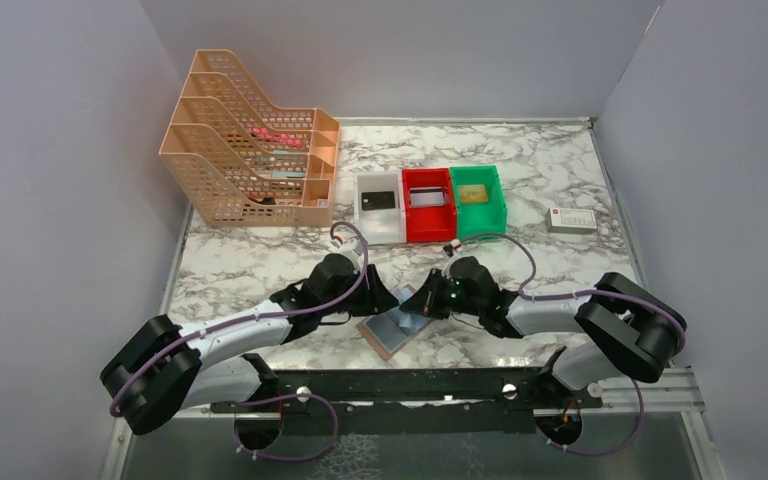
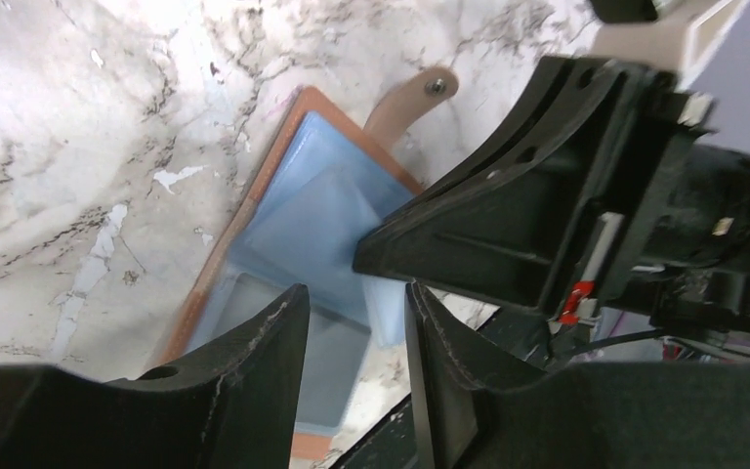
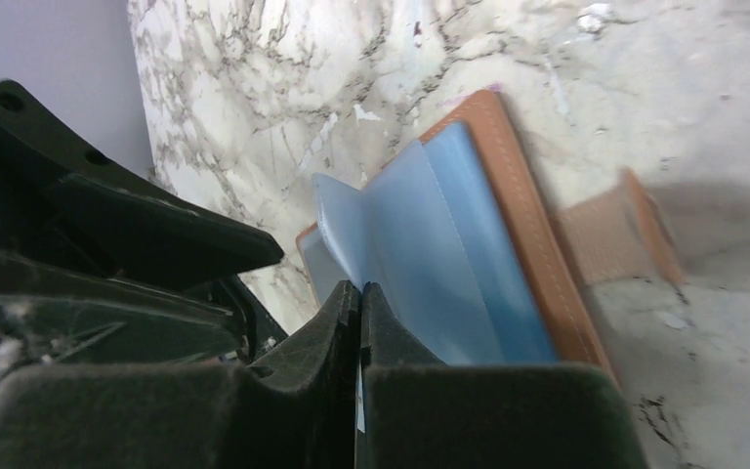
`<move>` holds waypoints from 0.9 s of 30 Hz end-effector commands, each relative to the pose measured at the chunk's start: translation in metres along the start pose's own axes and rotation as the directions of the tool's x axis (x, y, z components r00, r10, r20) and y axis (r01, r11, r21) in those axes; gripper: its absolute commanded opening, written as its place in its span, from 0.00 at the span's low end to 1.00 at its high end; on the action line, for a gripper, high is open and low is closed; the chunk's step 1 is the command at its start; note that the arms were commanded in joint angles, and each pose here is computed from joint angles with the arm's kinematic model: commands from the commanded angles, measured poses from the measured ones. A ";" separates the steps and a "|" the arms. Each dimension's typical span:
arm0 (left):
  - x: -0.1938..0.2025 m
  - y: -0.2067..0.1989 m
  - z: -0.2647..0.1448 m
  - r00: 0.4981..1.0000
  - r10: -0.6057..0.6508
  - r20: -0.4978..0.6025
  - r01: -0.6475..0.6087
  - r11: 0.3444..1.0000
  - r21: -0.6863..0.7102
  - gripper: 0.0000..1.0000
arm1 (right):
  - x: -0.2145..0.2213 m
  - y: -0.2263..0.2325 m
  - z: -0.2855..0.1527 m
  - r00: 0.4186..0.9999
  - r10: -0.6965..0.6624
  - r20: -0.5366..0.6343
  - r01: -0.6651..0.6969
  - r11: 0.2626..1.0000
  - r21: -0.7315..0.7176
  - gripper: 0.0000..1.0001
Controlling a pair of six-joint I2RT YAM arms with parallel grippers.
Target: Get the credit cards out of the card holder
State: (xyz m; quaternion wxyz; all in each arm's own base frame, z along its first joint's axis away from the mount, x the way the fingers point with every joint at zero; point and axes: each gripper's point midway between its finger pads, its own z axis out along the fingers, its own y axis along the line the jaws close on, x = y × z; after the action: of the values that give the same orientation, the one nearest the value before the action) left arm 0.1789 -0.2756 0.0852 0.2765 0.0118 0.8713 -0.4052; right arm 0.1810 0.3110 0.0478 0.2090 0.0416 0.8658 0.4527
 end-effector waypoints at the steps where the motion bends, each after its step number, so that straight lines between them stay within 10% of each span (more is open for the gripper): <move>1: 0.007 -0.016 0.007 0.997 0.040 -0.066 -0.035 0.997 0.075 0.42 | -0.011 -0.014 -0.006 0.999 0.001 0.050 -0.005 0.997 0.072 0.09; 15: 0.031 -0.020 0.045 0.974 0.083 -0.210 -0.070 0.995 0.066 0.38 | -0.049 -0.054 -0.050 0.972 -0.162 0.168 0.075 0.900 0.430 0.39; 27: 0.049 -0.028 0.075 0.946 0.109 -0.305 -0.088 0.993 0.081 0.38 | -0.049 -0.015 -0.067 0.966 -0.182 0.182 0.128 0.953 0.275 0.35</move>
State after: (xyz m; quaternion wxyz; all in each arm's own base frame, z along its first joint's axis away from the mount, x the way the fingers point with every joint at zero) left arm 0.1715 -0.3432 0.0400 0.1670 0.1005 0.8949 -0.4015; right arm 0.2045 0.2372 0.0824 0.3252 0.0658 0.8941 0.3008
